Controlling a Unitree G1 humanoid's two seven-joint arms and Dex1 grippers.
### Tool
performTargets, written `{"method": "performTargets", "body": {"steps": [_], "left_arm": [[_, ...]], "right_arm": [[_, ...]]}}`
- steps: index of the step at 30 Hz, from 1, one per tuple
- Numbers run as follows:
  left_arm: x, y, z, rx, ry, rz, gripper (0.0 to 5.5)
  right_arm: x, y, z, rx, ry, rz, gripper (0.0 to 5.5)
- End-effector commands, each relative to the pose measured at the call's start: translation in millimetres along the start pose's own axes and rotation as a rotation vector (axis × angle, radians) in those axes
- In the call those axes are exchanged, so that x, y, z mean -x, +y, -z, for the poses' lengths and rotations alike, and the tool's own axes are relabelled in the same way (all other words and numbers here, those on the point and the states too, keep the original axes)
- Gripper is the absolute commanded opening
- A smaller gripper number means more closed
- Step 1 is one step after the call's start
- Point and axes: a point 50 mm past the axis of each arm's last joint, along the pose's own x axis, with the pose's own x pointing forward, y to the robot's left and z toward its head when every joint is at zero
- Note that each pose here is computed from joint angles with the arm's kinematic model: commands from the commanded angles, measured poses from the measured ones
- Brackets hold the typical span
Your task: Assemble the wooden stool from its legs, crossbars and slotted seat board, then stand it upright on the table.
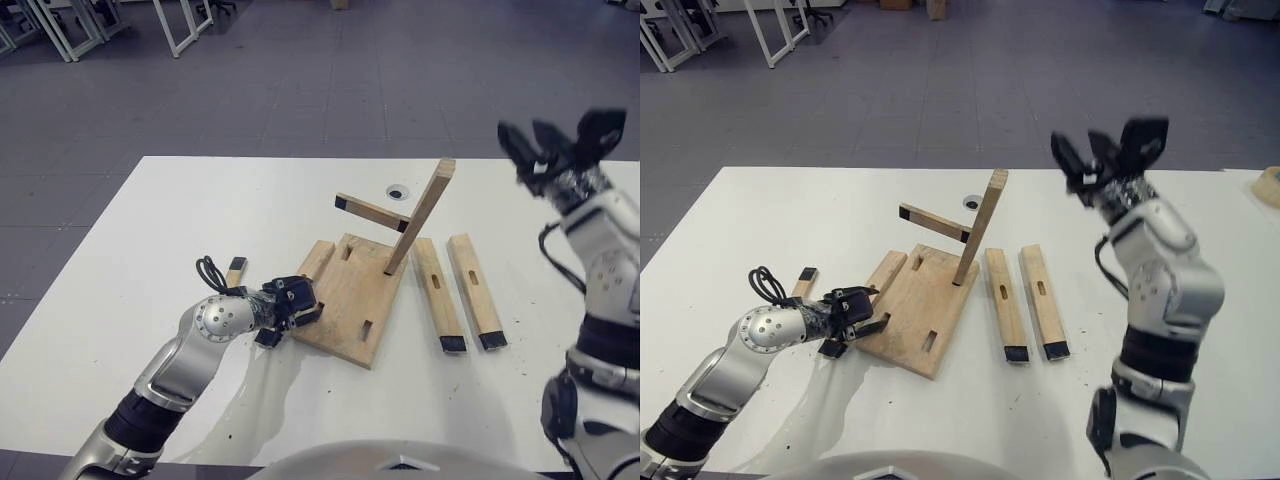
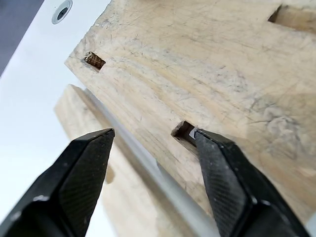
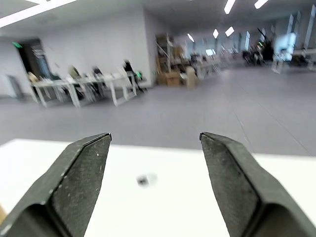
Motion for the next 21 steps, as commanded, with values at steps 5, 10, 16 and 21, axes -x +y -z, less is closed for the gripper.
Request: {"method": "performTargets", "body": {"steps": [5,10,16,21], "left_arm": [[15.2,12.2,-2.3,0.043,0.004,-0.051,3.03],[18.2,14.0,5.5,0.039,0.052,-0.079,3.03],[17.0,9.2,17.4,0.051,0.092,-0.075,3.03],[14.3,-0.5,26.9,0.061,0.121,-0.033,3.03]], "right_arm": [[84.4,17.6,103.0,0.041,0.308,0.098,3.33],[105.1,27.0,122.4,0.049,0.380,0.097,3.33],[113.7,22.1,137.0,0.075,0.460,0.142,3.33],[113.7,20.7,141.4,0.082,0.486,0.143,2.42]]}}
